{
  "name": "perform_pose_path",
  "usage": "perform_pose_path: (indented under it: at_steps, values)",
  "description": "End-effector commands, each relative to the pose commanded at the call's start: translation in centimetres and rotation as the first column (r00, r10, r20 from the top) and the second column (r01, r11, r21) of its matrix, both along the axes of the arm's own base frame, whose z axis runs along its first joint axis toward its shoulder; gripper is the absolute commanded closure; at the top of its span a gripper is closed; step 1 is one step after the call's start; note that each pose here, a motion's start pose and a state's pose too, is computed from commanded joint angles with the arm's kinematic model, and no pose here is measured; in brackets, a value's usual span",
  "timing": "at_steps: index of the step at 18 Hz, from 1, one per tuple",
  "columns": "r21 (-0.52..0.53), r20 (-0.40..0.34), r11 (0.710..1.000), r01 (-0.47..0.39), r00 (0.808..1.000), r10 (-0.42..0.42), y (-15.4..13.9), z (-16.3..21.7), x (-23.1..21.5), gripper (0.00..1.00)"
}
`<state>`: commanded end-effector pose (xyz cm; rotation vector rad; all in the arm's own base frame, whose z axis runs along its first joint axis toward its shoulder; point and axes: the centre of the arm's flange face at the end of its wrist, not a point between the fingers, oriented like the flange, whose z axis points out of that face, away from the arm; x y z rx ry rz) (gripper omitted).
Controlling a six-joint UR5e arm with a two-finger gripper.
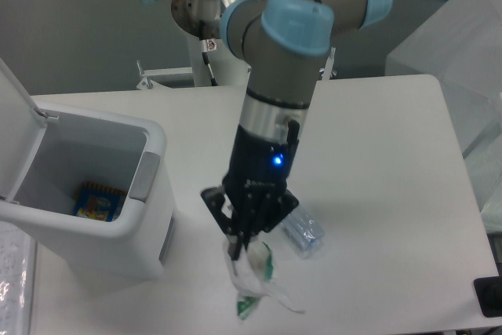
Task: Place the trash in the trash can
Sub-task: 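Carry the held bag over the white trash bin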
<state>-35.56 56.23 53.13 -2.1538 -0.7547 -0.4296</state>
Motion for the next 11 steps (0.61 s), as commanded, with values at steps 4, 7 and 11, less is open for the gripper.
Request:
perform_pose_path:
  at_steps: [4,7,11]
  values:
    - [0.068,0.034,0.995,0.077,0.996,-0.080,-0.2,1.4,2.6,0.85]
    - [0.121,0.053,0.985,0.124,0.990,-0.132,-0.6,2.6,3.9,0.85]
    - [0.129,0.053,0.975,0.181,0.981,-0.189,-1.8,2.5,8.2,0.85]
